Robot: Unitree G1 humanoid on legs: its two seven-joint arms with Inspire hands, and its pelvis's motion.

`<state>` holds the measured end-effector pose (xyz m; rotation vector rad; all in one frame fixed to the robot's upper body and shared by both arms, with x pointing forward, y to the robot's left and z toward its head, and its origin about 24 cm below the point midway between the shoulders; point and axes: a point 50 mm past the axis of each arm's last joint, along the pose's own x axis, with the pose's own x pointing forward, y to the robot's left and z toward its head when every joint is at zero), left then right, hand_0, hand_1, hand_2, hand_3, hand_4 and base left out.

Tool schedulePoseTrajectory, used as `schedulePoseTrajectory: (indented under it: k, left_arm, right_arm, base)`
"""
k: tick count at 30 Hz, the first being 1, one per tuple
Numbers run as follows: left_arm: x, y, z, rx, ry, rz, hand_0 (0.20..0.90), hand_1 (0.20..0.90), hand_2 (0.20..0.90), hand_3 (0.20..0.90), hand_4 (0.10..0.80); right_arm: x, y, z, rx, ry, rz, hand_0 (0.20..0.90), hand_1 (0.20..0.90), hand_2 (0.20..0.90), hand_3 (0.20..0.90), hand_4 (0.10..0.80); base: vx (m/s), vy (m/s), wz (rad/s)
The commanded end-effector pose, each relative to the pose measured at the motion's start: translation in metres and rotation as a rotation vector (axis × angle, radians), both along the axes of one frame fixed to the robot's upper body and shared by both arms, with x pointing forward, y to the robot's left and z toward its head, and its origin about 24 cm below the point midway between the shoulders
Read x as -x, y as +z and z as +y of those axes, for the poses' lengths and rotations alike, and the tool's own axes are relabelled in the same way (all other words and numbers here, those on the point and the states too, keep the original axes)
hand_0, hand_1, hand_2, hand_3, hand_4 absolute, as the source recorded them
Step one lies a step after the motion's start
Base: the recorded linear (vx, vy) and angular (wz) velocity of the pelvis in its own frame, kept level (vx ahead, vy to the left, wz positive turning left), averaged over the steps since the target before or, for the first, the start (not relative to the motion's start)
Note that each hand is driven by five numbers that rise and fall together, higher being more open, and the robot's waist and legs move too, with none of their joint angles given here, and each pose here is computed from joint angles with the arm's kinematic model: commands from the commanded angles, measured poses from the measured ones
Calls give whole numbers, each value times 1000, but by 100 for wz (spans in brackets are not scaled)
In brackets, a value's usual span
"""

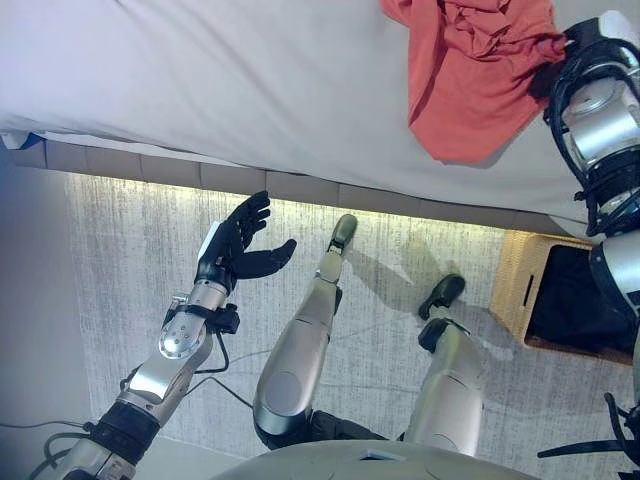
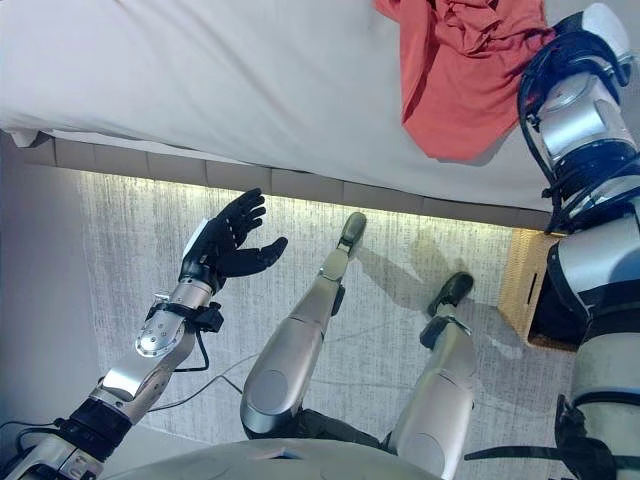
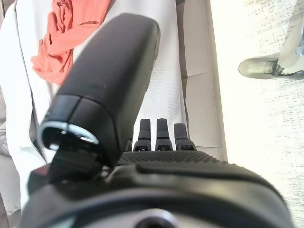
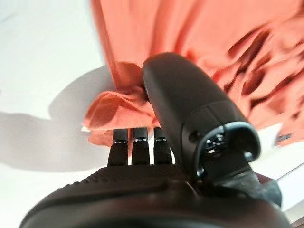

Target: Pick up the clothes from the bed and place them into the basket

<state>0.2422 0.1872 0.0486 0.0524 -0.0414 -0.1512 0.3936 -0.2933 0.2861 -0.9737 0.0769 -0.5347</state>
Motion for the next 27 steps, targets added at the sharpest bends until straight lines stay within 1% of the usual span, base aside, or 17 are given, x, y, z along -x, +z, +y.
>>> schedulePoseTrajectory:
  k: [1,7,14,19,24,27]
  left_arm:
    - [8,21,-3,45,-27,-126,900,900,900,900,800]
    - [2,25,0,39,-26,-136,900,900,900,900,800]
    - [-1,23,4,29,-11,-123,900,900,900,900,800]
    - [-4,20,8,6,-2,-110,900,900,900,900,800]
    - [-8,14,12,-20,34,-76,900,900,900,900,800]
    - [-8,1,21,-27,92,-6,900,900,900,900,800]
  right_arm:
    - [0,17,15,59,90,-95,300,300,300,200,100]
    - [2,22,12,47,99,-105,300,300,300,200,100]
    - [3,17,9,17,122,-95,300,300,300,200,100]
    - [4,10,15,-22,184,-149,300,300,300,200,100]
    - [10,2,21,-144,281,-266,300,300,300,200,100]
    - [21,-5,24,-261,378,-360,300,300,300,200,100]
  base:
    - [0,0,0]
    - [-33,10,0]
    - [17,-11,-6]
    - [28,-31,-3]
    - [50,-44,-11]
    - [68,-47,-18]
